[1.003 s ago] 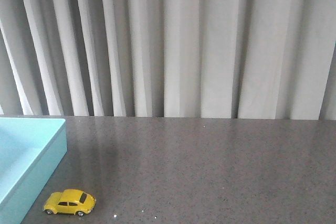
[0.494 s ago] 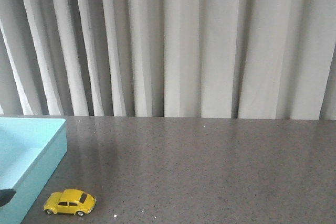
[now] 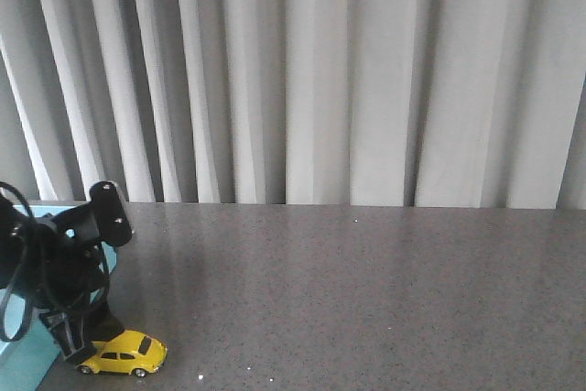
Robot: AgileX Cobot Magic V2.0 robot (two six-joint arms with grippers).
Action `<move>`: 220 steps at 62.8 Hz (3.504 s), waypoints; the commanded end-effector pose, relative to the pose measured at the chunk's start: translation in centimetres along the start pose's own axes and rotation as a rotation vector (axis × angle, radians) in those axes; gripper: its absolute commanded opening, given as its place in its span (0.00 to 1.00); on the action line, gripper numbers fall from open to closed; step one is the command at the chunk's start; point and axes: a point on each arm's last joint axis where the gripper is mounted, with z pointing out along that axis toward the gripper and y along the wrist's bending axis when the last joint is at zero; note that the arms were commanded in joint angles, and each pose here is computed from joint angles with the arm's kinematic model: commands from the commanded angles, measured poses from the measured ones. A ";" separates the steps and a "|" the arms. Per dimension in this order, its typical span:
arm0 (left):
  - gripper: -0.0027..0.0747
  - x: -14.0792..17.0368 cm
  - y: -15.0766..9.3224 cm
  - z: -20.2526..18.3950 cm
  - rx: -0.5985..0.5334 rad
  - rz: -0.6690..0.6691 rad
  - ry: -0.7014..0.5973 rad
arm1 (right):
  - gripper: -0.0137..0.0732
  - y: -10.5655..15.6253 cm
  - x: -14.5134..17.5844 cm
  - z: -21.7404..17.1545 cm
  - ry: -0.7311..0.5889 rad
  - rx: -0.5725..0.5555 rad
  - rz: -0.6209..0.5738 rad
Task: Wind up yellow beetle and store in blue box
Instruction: 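Lower the left gripper onto the yellow car and grasp it, then lift the car with the left gripper and move it over the box, then lower the car into the blue box, open the left gripper, withdraw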
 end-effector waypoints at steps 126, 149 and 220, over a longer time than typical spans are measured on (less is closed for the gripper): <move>0.34 -0.1 10.6 -10.6 -0.224 -0.573 -0.153 | 0.73 -0.1 -1.3 -0.6 -0.096 0.007 -0.004; 0.34 7.7 16.2 -5.6 -0.285 -0.923 0.004 | 0.73 -0.1 -1.3 -0.6 -0.096 0.007 -0.004; 0.73 0.7 12.0 -9.2 -0.167 -0.823 -0.151 | 0.73 -0.1 -1.3 -0.6 -0.096 0.007 -0.004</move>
